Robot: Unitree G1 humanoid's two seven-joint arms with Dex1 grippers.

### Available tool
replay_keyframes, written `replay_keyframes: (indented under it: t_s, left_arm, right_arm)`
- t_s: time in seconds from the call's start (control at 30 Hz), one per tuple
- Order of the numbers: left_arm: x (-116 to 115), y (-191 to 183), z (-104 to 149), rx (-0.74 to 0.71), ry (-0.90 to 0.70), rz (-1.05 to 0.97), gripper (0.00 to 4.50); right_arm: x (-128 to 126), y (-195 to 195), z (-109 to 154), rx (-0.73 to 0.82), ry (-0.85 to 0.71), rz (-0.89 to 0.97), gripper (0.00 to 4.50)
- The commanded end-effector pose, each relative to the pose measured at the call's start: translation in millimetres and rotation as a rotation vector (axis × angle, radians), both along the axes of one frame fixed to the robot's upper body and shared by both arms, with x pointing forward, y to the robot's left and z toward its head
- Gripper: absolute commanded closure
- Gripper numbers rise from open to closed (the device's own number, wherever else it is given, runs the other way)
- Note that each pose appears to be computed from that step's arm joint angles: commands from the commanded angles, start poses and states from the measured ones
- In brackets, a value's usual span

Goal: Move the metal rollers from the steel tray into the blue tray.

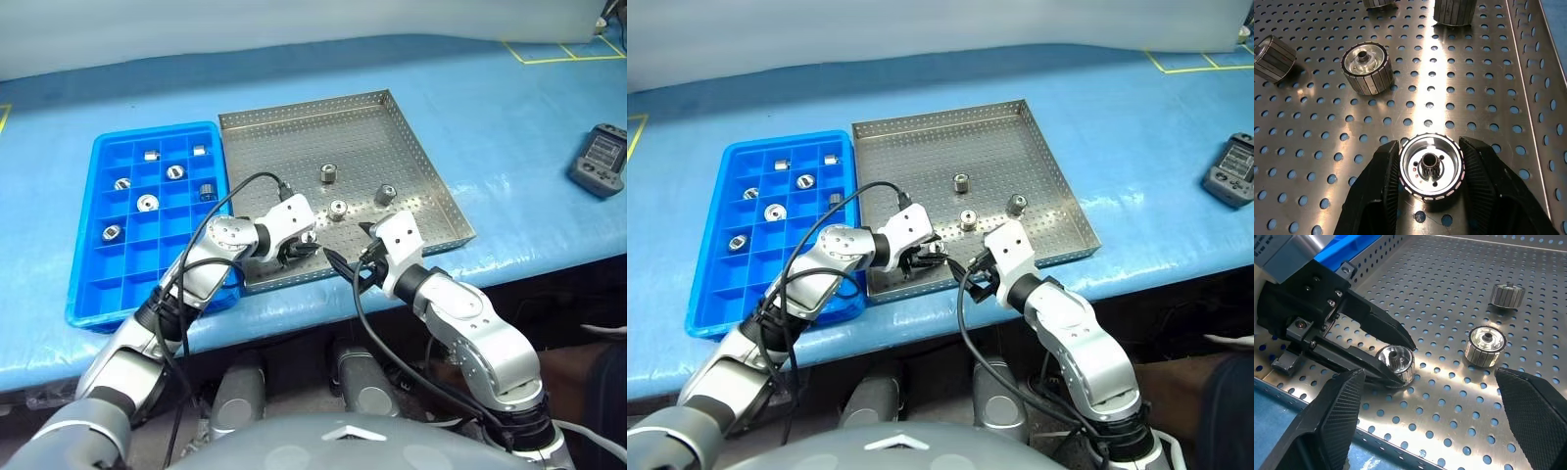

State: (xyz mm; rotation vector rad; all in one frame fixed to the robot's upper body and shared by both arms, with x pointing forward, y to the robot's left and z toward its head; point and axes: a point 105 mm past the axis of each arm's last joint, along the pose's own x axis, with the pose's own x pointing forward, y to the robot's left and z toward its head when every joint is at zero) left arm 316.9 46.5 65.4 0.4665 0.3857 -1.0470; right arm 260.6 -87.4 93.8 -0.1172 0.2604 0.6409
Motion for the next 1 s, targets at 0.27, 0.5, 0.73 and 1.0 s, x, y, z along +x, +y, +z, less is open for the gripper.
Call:
replay_keyframes:
  t_s: [0.27, 0.5, 0.73, 1.0]
  left_arm:
    - [28.9, 77.9, 92.7, -0.444, -0.441, 0.692, 2.88]
    - [2.7, 143.6, 90.4, -0.384, -0.556, 0.989, 2.88]
    - [-20.2, 181.1, 71.9, -0.273, -0.56, 1.208, 2.88]
    - [-44.4, 188.0, 37.6, -0.213, -0.421, 1.309, 2.88]
  right_arm:
    - [2.7, 25.3, 17.8, 0.032, -0.078, 0.109, 0.0]
    - [2.6, 53.3, 23.7, 0.073, -0.095, 0.234, 0.0]
    - [1.9, 71.5, 25.0, 0.084, -0.103, 0.319, 0.0]
    - [2.5, 69.4, 23.4, 0.078, -0.1, 0.317, 0.0]
